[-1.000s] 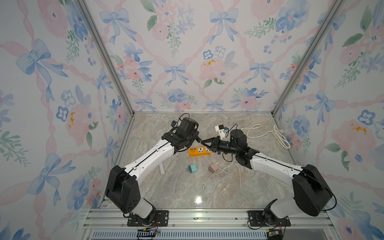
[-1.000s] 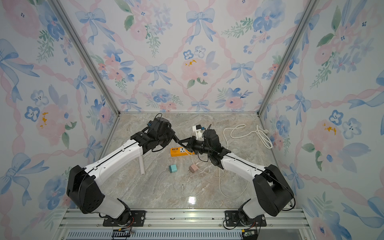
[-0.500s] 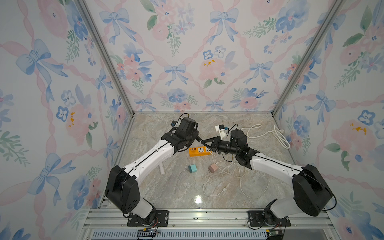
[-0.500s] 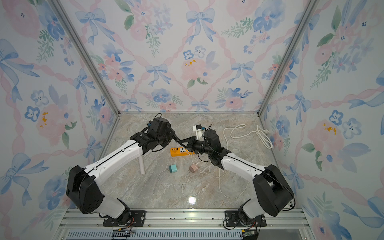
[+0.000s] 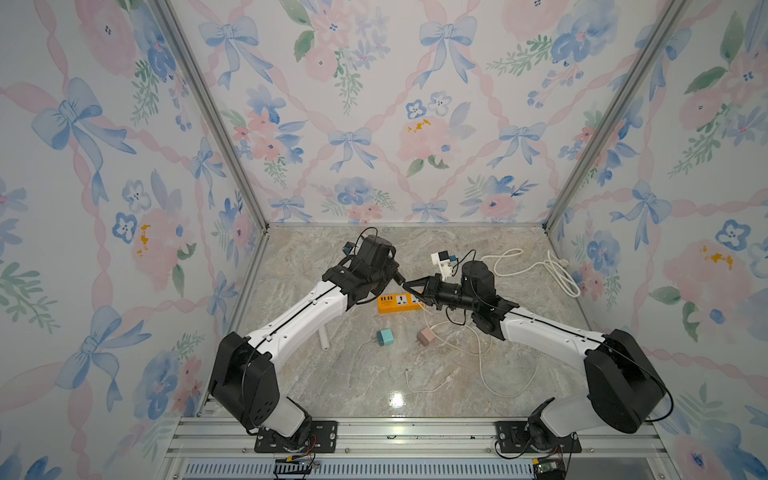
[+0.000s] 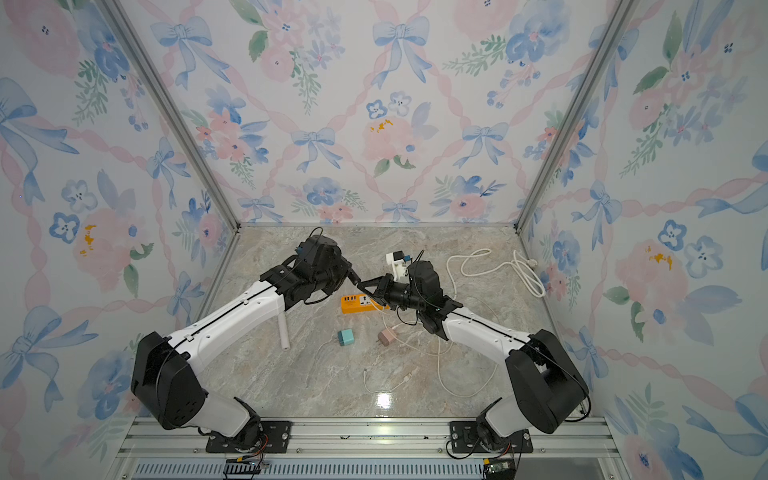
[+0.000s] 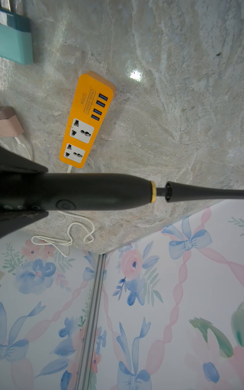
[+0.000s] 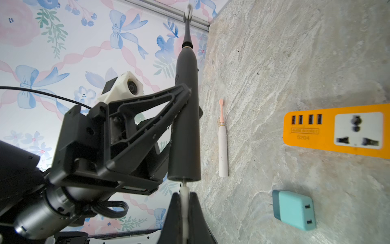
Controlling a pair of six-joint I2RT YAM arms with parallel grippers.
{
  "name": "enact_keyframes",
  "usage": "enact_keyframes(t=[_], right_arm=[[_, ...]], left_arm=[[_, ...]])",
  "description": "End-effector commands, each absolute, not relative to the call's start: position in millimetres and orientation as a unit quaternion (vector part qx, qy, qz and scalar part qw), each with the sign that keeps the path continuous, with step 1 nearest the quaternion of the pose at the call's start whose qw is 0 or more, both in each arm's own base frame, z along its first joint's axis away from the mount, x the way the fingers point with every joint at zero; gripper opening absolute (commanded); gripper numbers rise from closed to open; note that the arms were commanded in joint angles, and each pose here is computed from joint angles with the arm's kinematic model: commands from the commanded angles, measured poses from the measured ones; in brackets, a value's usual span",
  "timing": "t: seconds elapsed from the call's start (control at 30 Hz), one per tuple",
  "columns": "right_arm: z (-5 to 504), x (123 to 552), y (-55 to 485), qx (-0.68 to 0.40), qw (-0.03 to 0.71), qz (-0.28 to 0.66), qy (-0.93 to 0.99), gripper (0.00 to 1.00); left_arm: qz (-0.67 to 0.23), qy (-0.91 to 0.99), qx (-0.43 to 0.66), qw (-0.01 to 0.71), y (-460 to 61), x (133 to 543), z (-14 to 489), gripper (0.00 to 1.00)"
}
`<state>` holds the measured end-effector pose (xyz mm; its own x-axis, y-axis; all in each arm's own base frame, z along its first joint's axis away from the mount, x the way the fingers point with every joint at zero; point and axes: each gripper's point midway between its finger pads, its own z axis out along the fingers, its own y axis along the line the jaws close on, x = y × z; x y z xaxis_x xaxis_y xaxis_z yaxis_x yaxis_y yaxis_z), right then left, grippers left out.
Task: Charge the electric toothbrush
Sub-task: Insert the charging cable into the electric toothbrush.
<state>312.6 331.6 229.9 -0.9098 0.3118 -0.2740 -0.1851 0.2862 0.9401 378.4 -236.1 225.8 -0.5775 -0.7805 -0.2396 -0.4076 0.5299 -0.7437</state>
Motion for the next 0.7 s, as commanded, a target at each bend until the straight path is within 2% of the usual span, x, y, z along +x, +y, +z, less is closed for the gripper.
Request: enact_keyframes(t=[0.0,0.67], right_arm=[[256,322,327,0.032,0.244,0.602,0.759,0.0],[269,338,318,0.044,0.284,0.599,0.748,0.0]], left_arm=[[-0.35,0.832,-0.334,0.272,-251,367,231,0.0],[-0.345,0.837,-0.312,0.288,-254,367,237,0.0]])
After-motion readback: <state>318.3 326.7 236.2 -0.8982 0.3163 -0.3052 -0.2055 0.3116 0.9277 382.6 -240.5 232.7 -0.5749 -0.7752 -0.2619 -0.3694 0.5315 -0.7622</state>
